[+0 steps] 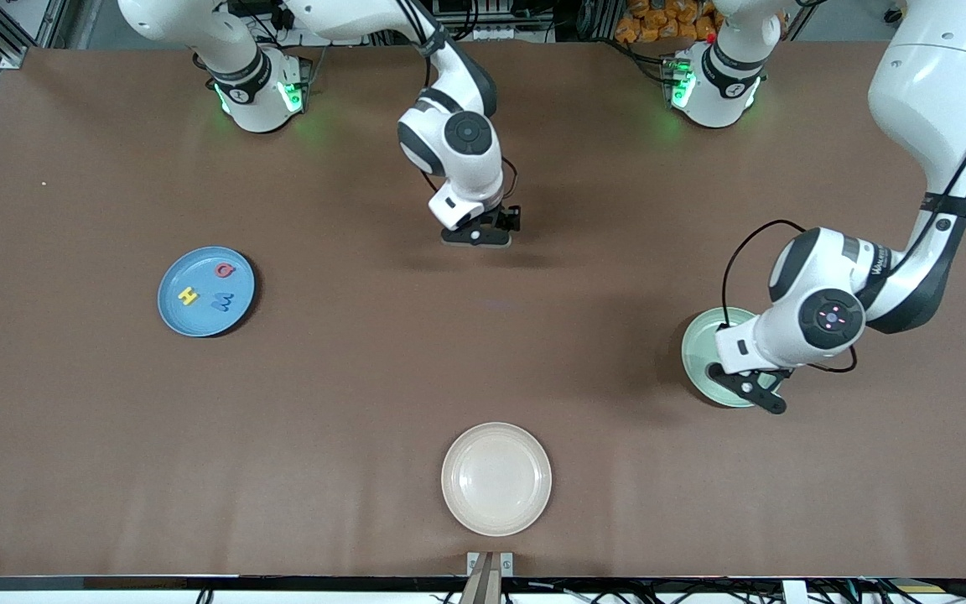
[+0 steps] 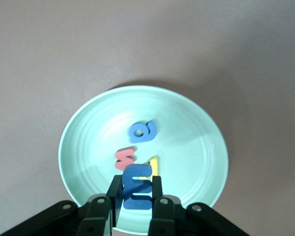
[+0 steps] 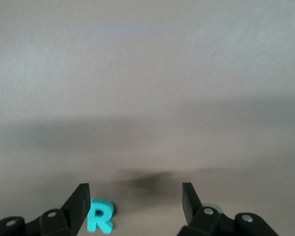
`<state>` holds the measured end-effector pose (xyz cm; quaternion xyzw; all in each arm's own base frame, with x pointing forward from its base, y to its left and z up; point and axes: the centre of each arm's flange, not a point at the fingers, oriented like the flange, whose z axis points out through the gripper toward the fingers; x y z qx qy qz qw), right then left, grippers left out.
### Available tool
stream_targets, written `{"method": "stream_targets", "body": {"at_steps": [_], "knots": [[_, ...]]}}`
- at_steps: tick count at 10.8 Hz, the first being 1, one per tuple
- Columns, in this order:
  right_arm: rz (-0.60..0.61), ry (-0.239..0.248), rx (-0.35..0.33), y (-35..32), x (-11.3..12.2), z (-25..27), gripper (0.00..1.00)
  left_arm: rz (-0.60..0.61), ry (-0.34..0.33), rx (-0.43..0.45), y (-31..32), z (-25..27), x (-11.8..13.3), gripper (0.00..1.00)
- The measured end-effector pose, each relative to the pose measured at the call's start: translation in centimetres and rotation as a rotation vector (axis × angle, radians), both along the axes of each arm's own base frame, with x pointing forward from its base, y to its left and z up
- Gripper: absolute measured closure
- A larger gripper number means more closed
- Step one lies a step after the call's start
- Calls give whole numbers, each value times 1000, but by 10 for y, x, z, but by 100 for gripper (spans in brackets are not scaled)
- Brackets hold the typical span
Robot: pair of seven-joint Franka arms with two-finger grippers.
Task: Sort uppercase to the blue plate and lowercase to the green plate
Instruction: 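Carry the E to the green plate while the right gripper grasps R, then release the E on the green plate while the right gripper lifts R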
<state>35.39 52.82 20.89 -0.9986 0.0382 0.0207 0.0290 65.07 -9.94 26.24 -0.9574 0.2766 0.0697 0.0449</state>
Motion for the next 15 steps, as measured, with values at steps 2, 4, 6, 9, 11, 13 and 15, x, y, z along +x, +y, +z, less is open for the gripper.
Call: {"method": "stream_targets", "body": {"at_steps": [2, 4, 6, 9, 11, 13, 15], "knots": [[10, -9, 8, 19, -18, -13, 19, 23, 1, 9, 12, -3, 3, 68], [7, -10, 11, 39, -29, -23, 20, 31, -42, 5, 13, 17, 15, 44], [11, -15, 6, 41, -28, -28, 28, 35, -118, 8, 8, 64, 25, 19], [20, -19, -10, 38, -26, -32, 41, 107, -169, -44, -19, 178, 4, 0], [28, -25, -13, 39, -26, -31, 52, 201, -187, -71, 4, 245, -19, 0], [30, -26, -12, 40, -26, -31, 54, 277, -198, -118, 22, 290, -38, 0], [31, -28, -10, 41, -26, -30, 66, 356, -205, -143, 29, 318, -54, 0]]}}
